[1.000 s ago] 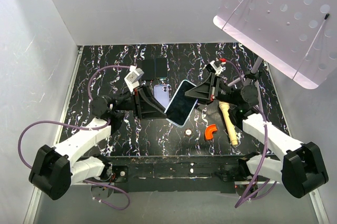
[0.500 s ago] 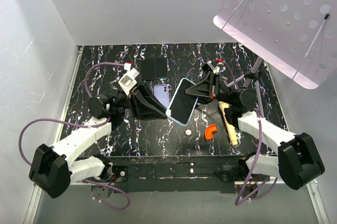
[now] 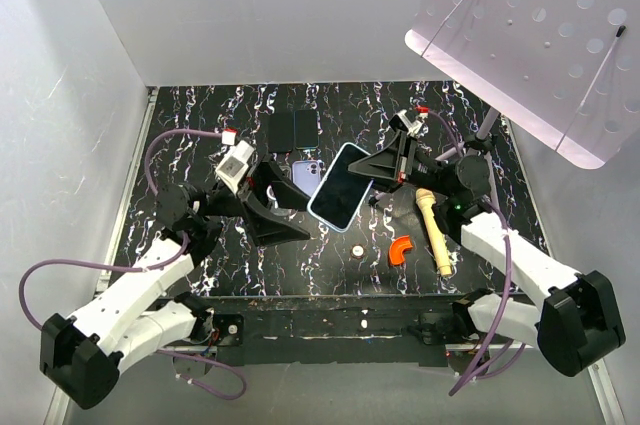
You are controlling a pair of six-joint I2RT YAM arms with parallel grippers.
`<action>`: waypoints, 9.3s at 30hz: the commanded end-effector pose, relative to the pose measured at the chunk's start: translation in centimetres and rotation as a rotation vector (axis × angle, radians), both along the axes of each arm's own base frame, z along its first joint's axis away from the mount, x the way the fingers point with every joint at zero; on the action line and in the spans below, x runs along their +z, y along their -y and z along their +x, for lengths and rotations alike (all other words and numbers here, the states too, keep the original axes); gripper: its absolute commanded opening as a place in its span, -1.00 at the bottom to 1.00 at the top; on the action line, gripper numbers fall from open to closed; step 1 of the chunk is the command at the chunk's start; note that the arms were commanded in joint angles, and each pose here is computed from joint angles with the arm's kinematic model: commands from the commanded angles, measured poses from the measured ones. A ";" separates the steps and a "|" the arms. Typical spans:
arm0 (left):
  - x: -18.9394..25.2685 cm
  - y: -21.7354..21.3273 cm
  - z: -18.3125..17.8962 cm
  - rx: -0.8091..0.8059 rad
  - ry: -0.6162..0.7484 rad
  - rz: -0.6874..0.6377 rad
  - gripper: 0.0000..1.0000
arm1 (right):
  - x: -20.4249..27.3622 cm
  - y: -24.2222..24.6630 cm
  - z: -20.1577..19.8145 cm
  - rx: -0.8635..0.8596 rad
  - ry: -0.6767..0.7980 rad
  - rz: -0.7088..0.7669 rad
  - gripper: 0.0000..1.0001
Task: Take the phone out of the phone case
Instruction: Remove the phone case from the phone.
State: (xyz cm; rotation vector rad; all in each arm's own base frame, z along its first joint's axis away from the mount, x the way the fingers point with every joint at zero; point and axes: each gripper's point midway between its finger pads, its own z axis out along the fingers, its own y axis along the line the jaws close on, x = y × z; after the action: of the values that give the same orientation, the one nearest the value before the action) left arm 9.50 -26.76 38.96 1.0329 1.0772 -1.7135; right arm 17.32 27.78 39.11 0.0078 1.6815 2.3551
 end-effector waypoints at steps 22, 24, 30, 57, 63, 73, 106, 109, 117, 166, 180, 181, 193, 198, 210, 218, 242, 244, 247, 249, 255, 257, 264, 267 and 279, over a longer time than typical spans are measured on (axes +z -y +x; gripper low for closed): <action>0.6 -0.1 -1.3 -0.135 -0.119 0.013 -0.77 | 1.0 0.5 0.6 -0.184 0.263 -0.246 -0.97; 1.1 -0.5 -2.0 -0.146 -0.057 -0.015 -0.94 | 0.4 0.2 0.6 -0.145 0.219 -0.246 -0.97; 3.4 -1.4 -3.7 -0.182 0.094 -0.104 -1.00 | -0.8 -0.5 0.5 -0.038 0.087 -0.152 -0.97; 0.0 1.5 0.6 -0.153 -0.067 -0.099 -1.00 | 6.6 1.5 -2.8 0.105 0.127 0.214 -0.97; -3.5 2.6 3.0 -0.053 -0.012 -0.020 -1.00 | 6.2 1.7 -2.4 0.119 0.045 0.233 -0.97; -5.6 3.1 8.1 0.205 0.060 0.101 -1.00 | 4.4 1.4 -1.8 0.122 -0.028 0.226 -0.97; -0.5 -1.0 5.8 0.337 -0.577 -0.058 0.40 | 2.0 -0.6 3.8 -0.093 0.066 0.035 -0.97; -0.4 -0.6 5.7 0.312 -0.571 -0.060 0.15 | 1.6 -0.7 4.0 -0.107 0.061 0.018 -0.97; -1.0 -0.5 5.3 0.285 -0.553 -0.068 -0.33 | 1.3 -0.6 4.2 -0.119 0.049 0.021 -0.97; -9.6 2.4 12.8 0.441 -0.551 0.079 -1.00 | 7.2 1.6 -0.1 0.034 -0.031 0.269 -0.97; -9.1 -1.0 5.3 0.383 -0.442 0.335 0.19 | 3.2 -0.6 3.0 -0.093 0.115 0.060 -0.97; -8.2 -1.3 4.5 0.365 -0.413 0.324 0.26 | 2.7 -0.7 3.3 -0.098 0.116 0.041 -0.97; -0.7 -1.7 3.2 0.335 -0.541 0.196 0.37 | -0.9 -1.5 5.1 -0.138 0.114 -0.085 -0.97; -2.1 -0.7 4.8 0.328 -0.674 0.216 0.18 | -0.9 -1.5 4.9 -0.140 0.115 -0.089 -0.97; -3.5 -0.6 5.1 0.330 -0.713 0.215 0.10 | -0.6 -1.3 4.8 -0.149 0.127 -0.087 -0.97; -5.1 1.0 5.5 0.280 -0.786 0.283 0.04 | -0.3 -1.4 4.9 -0.157 0.157 -0.100 -0.97; -3.2 4.8 7.1 0.051 -0.910 0.186 -0.51 | 0.3 -1.3 3.7 -0.225 0.399 -0.179 -0.97; -2.7 4.9 7.3 0.052 -0.899 0.181 -0.58 | 0.2 -1.5 3.5 -0.217 0.411 -0.196 -0.97; -2.3 4.9 7.3 0.051 -0.885 0.175 -0.88 | -0.4 -1.7 3.4 -0.209 0.416 -0.240 -0.97; -2.1 4.8 7.2 0.048 -0.866 0.162 -1.00 | -1.0 -1.6 3.4 -0.209 0.408 -0.280 -0.97; -1.3 3.8 6.9 0.068 -0.846 0.100 -1.00 | -2.4 -1.2 3.0 -0.195 0.371 -0.360 -0.21; -1.2 3.3 7.0 0.092 -0.845 0.088 -1.00 | -2.4 -0.9 2.6 -0.194 0.367 -0.363 0.24; -0.8 1.5 8.2 0.184 -0.871 0.065 -1.00 | -2.1 0.4 1.2 -0.230 0.361 -0.382 0.64; -1.0 1.0 8.9 0.232 -0.908 0.058 -1.00 | -2.4 0.7 0.6 -0.237 0.350 -0.362 0.63; -0.7 0.7 9.9 0.252 -0.968 0.010 -1.00 | -3.4 0.1 0.2 -0.222 0.355 -0.372 -0.06</action>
State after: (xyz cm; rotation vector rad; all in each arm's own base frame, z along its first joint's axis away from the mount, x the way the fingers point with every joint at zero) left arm 19.57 -28.01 36.26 -0.0241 1.8002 -1.9989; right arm 17.68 27.45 35.11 -0.2218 1.8496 1.7466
